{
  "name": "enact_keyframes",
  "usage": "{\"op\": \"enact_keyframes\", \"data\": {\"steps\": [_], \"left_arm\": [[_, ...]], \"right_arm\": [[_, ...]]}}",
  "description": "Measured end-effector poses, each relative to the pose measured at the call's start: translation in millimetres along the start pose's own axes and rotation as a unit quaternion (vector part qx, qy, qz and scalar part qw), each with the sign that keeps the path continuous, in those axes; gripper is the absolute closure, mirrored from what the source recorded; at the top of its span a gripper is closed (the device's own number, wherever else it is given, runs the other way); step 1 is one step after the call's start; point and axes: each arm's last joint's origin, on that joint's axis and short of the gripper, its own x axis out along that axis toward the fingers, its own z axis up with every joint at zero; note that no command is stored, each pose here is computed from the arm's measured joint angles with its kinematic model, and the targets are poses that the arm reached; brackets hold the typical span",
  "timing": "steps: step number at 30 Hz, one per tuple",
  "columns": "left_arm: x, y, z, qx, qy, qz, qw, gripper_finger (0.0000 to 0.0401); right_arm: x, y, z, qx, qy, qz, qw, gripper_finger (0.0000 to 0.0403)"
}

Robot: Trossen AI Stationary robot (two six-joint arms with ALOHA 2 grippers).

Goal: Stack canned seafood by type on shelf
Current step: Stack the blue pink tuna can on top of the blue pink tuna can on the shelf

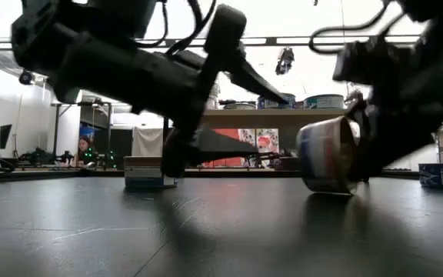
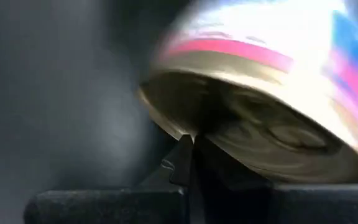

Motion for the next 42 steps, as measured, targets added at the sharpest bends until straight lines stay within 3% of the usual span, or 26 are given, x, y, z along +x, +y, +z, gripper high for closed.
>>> {"op": "enact_keyframes", "data": {"steps": [8,17,22,30,37,42], "left_arm": [[21,-16,15,0.084,0.012,-0.018,0.996,0.0086],[42,-31,29,0.212,0.058,0.082,0.972,0.0078],[46,-41,34,0.28,0.059,0.094,0.953,0.0063],[45,-39,33,0.313,0.067,0.088,0.943,0.0055],[56,-30,19,0.32,0.08,0.058,0.942,0.0055],[68,-25,9,0.345,0.08,0.066,0.933,0.0055]], "right_arm": [[0,-1,1,-0.008,-0.013,-0.013,1.0,0.0394],[1,-2,1,-0.01,-0.017,-0.024,1.0,0.0394],[1,-2,0,-0.004,-0.017,-0.024,1.0,0.0394],[2,-3,-2,0.004,-0.015,-0.026,1.0,0.0394],[2,-3,-3,0.003,-0.016,-0.026,1.0,0.0394],[2,-3,-3,0.003,-0.017,-0.025,1.0,0.0394]]}}
